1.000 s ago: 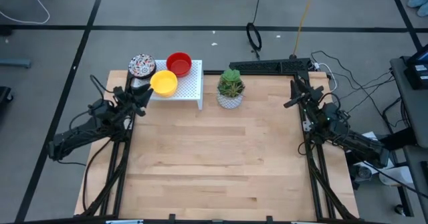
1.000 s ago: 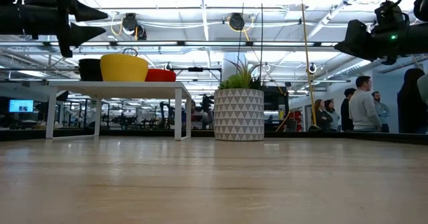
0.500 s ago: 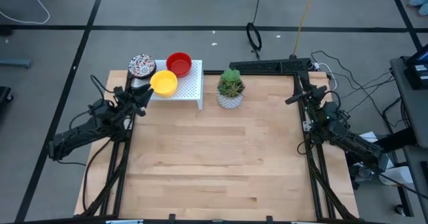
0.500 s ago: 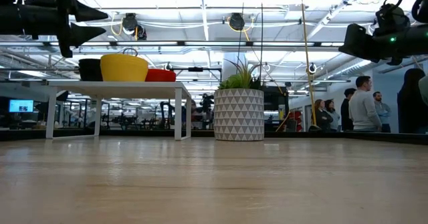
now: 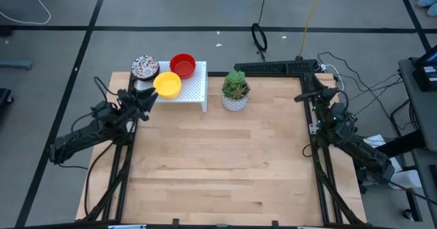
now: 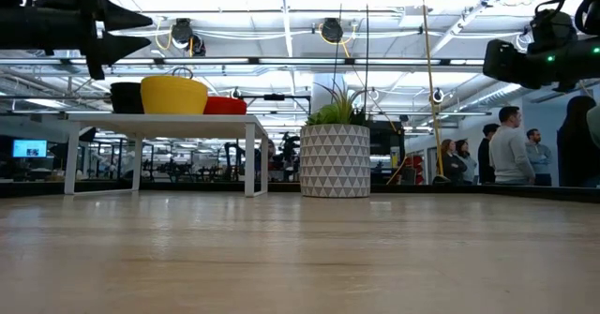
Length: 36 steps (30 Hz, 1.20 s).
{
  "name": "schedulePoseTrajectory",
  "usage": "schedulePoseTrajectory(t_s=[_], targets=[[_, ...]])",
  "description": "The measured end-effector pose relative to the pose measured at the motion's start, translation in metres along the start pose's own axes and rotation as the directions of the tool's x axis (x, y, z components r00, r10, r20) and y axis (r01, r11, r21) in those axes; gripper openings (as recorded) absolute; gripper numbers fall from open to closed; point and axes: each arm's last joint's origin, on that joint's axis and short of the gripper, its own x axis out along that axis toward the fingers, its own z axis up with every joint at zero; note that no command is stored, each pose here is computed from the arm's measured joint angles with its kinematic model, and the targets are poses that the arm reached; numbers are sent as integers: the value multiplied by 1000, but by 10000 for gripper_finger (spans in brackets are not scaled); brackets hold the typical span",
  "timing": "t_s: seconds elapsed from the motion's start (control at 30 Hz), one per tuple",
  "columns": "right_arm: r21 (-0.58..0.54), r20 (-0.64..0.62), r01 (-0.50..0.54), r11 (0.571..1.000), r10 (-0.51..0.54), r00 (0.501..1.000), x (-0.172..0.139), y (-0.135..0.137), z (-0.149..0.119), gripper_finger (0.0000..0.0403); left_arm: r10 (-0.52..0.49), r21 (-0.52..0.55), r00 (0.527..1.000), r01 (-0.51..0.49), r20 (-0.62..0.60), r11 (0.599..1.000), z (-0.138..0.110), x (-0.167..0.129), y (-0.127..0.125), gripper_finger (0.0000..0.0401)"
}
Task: Pick & Place Mini bowls
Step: Return to Home Position
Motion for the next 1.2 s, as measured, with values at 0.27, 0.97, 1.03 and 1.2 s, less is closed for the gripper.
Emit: schedulePoseTrajectory(t_s=[0.27, 0.97, 1.03, 1.2], targets=[[-7, 3, 26, 1000, -26, 1000, 1, -2, 0, 117, -68, 101, 988, 83, -138, 991, -12, -1, 1, 212], [-7, 3, 26, 1000, -26, 1000, 1, -2, 0, 116, 12, 166, 994, 6, -105, 986, -34, 0, 7, 212], [-7, 3, 26, 1000, -26, 1000, 1, -2, 0, 116, 51, 160, 992, -32, -112, 987, -36, -1, 9, 212], [-7, 3, 26, 1000, -26, 1000, 1, -2, 0, 116, 62, 127, 991, -46, -121, 991, -37, -1, 9, 212]])
